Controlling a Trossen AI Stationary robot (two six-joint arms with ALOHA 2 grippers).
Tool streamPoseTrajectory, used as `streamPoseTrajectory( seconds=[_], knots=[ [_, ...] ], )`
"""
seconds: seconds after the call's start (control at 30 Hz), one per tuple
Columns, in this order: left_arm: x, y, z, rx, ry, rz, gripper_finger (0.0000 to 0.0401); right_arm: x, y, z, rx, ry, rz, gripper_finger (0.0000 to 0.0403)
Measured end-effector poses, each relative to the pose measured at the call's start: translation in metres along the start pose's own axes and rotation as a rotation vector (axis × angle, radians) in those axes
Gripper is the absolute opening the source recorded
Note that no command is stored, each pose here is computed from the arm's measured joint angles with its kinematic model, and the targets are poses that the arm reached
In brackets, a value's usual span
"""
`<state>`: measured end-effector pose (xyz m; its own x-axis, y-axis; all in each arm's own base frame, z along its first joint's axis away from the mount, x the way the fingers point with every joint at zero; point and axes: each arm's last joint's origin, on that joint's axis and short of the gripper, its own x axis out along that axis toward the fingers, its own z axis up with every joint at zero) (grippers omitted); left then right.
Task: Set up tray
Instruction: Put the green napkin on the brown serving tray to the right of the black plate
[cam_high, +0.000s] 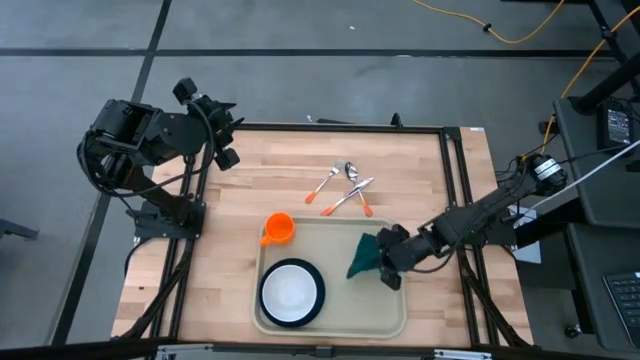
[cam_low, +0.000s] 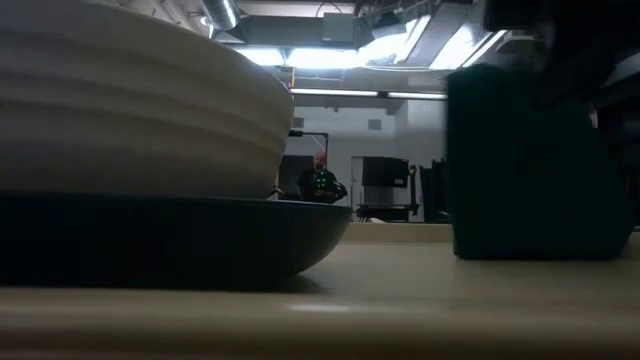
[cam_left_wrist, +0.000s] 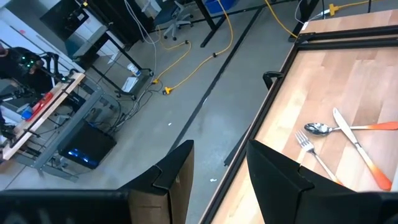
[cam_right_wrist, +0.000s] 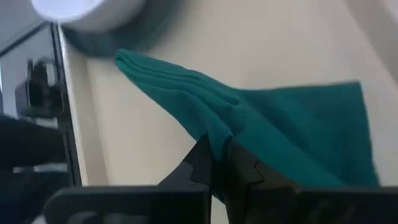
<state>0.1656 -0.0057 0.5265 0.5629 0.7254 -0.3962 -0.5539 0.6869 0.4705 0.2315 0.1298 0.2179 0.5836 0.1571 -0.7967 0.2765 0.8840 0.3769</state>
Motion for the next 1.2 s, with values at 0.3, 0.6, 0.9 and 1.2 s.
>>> streamPoseTrajectory(
  seconds=[0.3, 0.6, 0.9, 1.2],
  knots=[
    [0.0, 0.0, 0.0, 0.0, 0.0, 0.002, 0.0143, -0.003, 0.014, -0.025, -0.089, 0.105, 0.081, 0.0016],
    [0.0, 0.0, 0.003, -0.028, -0.022, 0.025, 0.0143, 0.019, 0.014, -0.032, -0.174, 0.161, 0.033, 0.0016],
    [0.0, 0.001, 0.005, -0.02, -0.032, 0.027, 0.0143, 0.042, 0.013, -0.041, -0.215, 0.267, 0.032, 0.0016],
    [0.001, 0.0, 0.007, -0.037, -0.044, 0.027, 0.0143, 0.057, 0.021, -0.048, -0.233, 0.336, 0.146, 0.0016]
  ],
)
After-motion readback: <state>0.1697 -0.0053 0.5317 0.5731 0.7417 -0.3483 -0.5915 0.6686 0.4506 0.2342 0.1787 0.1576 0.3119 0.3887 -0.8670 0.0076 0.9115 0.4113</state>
